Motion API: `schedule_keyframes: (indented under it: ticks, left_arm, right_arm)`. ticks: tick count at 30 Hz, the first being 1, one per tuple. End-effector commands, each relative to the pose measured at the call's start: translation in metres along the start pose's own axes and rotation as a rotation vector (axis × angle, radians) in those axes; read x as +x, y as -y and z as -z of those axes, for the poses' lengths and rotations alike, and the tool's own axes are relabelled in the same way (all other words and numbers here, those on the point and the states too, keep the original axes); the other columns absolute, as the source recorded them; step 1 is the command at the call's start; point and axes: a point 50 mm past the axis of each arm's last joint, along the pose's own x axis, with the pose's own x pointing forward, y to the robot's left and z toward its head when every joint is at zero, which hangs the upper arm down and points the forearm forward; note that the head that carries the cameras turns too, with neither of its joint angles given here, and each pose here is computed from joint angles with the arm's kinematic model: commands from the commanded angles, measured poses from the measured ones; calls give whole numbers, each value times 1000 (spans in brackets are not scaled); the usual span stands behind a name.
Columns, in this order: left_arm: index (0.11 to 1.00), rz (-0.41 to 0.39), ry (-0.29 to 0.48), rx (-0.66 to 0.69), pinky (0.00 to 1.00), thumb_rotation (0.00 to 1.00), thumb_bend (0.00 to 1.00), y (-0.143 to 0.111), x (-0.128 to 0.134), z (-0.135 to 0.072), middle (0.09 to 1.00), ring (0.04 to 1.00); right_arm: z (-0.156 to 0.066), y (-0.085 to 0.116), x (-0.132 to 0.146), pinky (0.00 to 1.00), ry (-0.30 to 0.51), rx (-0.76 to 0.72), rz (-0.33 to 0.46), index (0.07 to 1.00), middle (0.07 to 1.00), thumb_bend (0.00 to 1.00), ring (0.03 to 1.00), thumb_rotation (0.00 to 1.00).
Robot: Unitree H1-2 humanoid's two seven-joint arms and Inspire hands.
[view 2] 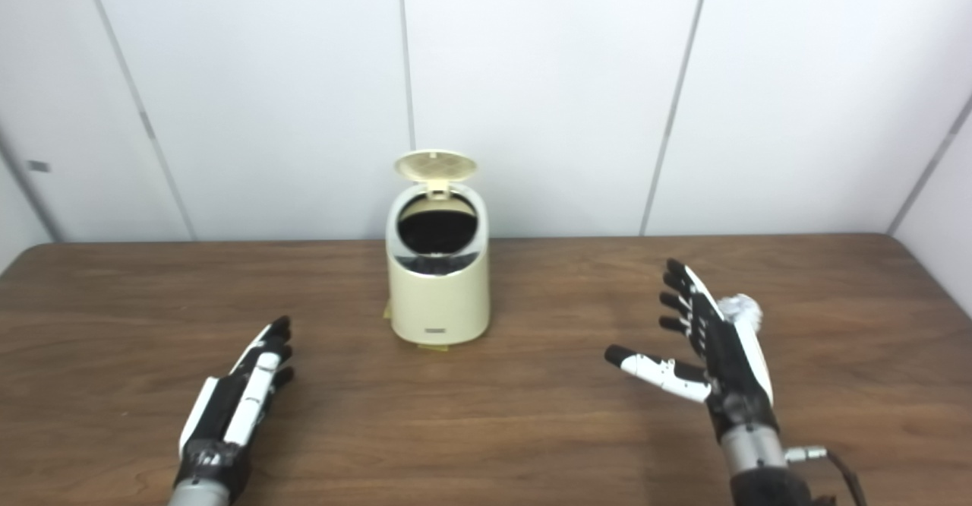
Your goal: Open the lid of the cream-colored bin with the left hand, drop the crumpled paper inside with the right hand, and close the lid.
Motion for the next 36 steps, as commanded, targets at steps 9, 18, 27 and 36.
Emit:
schedule_keyframes:
  ticks: [9,18,27,36]
  left_arm:
    - [1000,19,45,7,1000,826,539,-21,-1,-22,999,1000]
    - [1000,40,29,30,1000,814,517,-33,2,-29,1000,1000]
    - [1000,44,30,34,1000,788,454,-34,1,-39,1000,1000]
    - [1000,54,34,44,1000,782,395,-31,-3,-44,1000,1000]
  right_arm:
    - [-42,49,19,782,117,-262,135,864,872,872,836,184]
    - [-64,72,33,777,86,-467,181,862,855,857,851,146]
    - [-46,92,63,754,6,-629,121,796,820,872,816,88]
    - [-31,101,97,728,-44,-783,36,755,804,923,801,72]
